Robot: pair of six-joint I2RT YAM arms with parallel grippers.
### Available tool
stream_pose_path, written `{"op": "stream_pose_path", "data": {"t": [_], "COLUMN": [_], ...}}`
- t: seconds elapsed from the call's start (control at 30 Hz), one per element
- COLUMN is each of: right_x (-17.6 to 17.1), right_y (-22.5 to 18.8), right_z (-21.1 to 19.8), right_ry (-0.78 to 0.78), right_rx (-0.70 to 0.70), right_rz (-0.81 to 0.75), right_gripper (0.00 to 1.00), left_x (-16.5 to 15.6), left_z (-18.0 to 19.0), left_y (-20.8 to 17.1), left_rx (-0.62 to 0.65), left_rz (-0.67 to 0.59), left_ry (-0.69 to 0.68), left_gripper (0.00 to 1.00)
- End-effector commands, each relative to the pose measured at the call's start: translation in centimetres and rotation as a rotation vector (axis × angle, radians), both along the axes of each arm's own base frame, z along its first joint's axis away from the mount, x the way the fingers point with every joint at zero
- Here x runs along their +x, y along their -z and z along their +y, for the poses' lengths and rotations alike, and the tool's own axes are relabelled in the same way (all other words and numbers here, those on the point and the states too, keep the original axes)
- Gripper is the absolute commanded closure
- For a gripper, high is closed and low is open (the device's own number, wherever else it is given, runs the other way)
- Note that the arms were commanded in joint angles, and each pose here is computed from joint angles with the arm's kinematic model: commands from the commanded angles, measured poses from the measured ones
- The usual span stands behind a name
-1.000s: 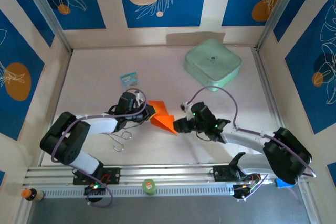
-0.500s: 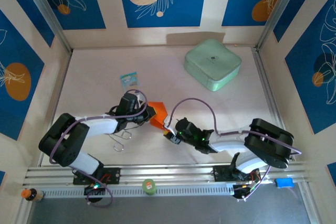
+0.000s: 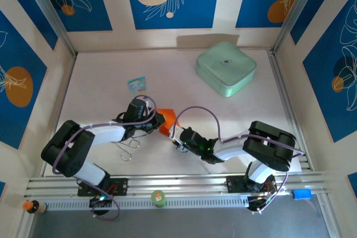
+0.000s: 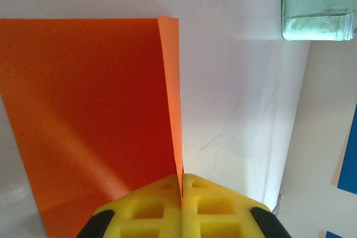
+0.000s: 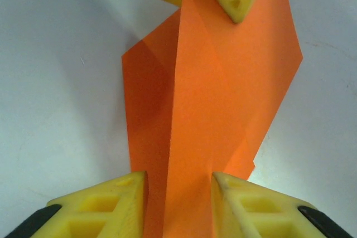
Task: Fold a paper plane with a square sheet of paper (pick it up from the middle)
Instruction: Fourth fold the wing at the center of the table.
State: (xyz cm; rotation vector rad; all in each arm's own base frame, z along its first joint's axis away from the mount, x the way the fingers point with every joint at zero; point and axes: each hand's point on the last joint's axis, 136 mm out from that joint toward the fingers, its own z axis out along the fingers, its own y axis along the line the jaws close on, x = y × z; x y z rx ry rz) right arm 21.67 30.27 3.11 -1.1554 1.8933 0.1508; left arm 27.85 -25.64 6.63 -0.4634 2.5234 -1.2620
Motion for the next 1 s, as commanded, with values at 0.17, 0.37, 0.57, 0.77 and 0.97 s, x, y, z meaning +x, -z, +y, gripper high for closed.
{"op": "stream_pose_path", "data": {"t": [0.17, 0.37, 0.57, 0.77, 0.97], "right_x": [0.79, 0.76, 0.65, 0.63, 0.69], "right_y": [-1.34, -1.36, -1.21, -1.04, -0.87], "right_z": [0.56, 0.41, 0.47, 0.38, 0.36], "right_ry": [0.047, 0.052, 0.052, 0.054, 0.065], "right_rx": [0.069, 0.076, 0.083, 0.093, 0.109], "right_rz": [-0.014, -0.001, 0.017, 0.045, 0.077], "right_gripper": [0.71, 0.75, 0.80, 0.84, 0.84], "left_x": [0.09, 0.11, 0.12, 0.17, 0.18], "left_z": [-0.41, -0.34, -0.29, -0.25, -0.04], "left_y": [-0.57, -0.53, -0.44, -0.50, -0.46], "left_rx": [0.007, 0.014, 0.021, 0.026, 0.037], "left_rz": [-0.009, -0.007, 0.000, 0.001, 0.002], "left_ry": [0.015, 0.013, 0.010, 0.010, 0.005], "left_gripper": [0.97, 0.97, 0.96, 0.89, 0.88]}}
